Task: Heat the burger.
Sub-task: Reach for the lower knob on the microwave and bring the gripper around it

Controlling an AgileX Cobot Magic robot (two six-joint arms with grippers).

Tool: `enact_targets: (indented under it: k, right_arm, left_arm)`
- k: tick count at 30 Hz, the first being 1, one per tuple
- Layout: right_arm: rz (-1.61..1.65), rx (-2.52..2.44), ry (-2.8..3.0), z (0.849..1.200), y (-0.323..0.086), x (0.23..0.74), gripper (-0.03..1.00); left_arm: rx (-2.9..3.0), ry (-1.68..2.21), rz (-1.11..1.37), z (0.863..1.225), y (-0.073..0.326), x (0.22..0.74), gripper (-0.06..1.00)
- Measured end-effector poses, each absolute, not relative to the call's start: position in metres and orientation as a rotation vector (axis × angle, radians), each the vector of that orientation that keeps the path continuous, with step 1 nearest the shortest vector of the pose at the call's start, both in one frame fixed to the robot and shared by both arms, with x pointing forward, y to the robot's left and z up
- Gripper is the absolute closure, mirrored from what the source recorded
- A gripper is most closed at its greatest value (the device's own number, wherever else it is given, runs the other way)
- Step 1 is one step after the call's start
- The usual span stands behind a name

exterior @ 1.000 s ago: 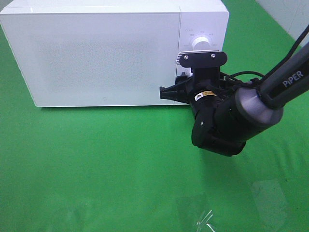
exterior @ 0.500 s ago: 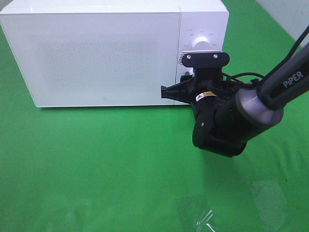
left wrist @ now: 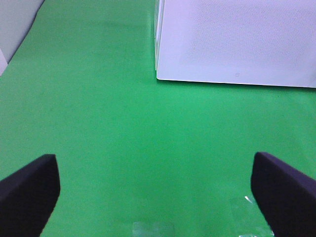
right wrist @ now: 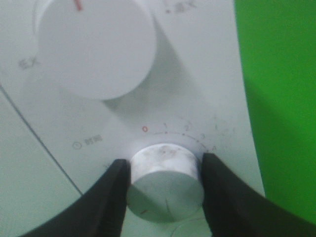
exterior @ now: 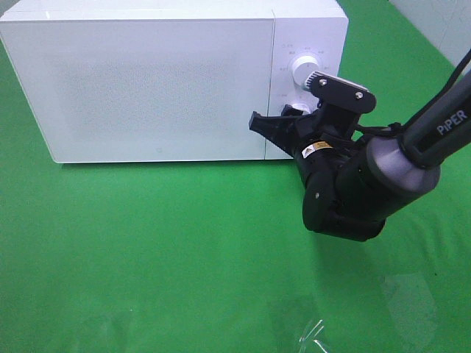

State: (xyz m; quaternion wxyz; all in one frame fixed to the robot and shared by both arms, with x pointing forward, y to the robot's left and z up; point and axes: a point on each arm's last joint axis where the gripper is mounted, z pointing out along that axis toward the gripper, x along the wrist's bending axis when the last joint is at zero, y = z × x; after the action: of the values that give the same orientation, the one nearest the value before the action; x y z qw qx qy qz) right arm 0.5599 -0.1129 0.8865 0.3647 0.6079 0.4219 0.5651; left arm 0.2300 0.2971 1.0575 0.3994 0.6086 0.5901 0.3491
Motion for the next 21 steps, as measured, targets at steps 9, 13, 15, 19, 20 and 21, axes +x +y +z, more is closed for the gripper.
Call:
enact_targets:
  k: [9, 13, 15, 19, 20, 21]
  right_arm:
    - [1.832, 1.972, 0.689, 0.8848, -0.1132, 0.5591, 0.51]
    - [1.975, 2.131, 0.477, 0.8844, -0.1131, 0.559, 0.51]
    - [2.031, 2.201, 0.37, 0.8842, -0.1131, 0.5588, 0.51]
    - [2.116, 2.304, 0.199, 0.8843, -0.1126, 0.5588, 0.51]
    - [2.146, 2.339, 0.143, 0.8845, -0.112, 0.5587, 0.51]
    - [2.146, 2.339, 0.143, 0.8845, -0.112, 0.5587, 0.51]
  left_arm:
    - [1.54, 1.493, 0.883, 1.0575, 0.2971, 0.23, -0.03]
    - [1.54, 1.493, 0.883, 1.0575, 0.2971, 0.23, -0.03]
    - [1.54, 1.493, 0.883, 1.0575, 0.2971, 0.23, -0.03]
    - [1.54, 1.493, 0.883, 1.0575, 0.2971, 0.23, -0.03]
    - [1.54, 1.493, 0.883, 1.0575, 0.2971, 0.23, -0.03]
    - [1.54, 1.493, 0.883, 1.0575, 0.2971, 0.23, -0.03]
